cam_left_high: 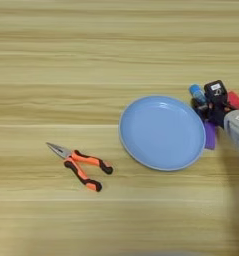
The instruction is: Move the objects on the table
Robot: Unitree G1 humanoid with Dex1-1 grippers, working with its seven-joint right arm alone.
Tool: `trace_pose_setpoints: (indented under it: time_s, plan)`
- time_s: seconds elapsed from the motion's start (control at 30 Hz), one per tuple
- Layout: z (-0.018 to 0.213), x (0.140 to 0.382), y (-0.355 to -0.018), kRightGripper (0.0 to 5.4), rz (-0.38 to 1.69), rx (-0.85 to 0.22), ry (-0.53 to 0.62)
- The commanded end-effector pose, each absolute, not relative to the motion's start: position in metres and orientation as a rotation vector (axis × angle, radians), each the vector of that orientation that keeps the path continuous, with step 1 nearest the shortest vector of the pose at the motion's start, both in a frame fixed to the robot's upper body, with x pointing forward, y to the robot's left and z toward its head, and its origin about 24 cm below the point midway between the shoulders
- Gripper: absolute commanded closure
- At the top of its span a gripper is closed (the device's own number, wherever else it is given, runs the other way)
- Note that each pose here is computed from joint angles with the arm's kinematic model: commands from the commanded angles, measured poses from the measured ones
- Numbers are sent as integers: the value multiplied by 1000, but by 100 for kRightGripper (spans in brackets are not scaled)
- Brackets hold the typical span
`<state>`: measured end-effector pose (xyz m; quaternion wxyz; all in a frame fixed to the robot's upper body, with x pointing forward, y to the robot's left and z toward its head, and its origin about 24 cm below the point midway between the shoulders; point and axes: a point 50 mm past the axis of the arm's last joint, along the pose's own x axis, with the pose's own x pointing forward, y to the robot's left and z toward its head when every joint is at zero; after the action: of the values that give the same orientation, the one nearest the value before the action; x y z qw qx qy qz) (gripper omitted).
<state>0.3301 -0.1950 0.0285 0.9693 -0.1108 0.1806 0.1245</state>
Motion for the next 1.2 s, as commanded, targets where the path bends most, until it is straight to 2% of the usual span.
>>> trace_pose_setpoints:
  time_s: [0.03, 0.13, 0.23, 0.57, 0.9, 1.2]
  plan:
    - [81, 349, -190, 262, 258, -264, 156]
    - [89, 349, -187, 232, 270, -256, 115]
    - [101, 347, -182, 206, 286, -295, 37]
    - [113, 334, -161, 98, 416, -293, -63]
    - [109, 315, -144, 5, 635, -272, -43]
    - [97, 304, -146, 2, 770, -293, 51]
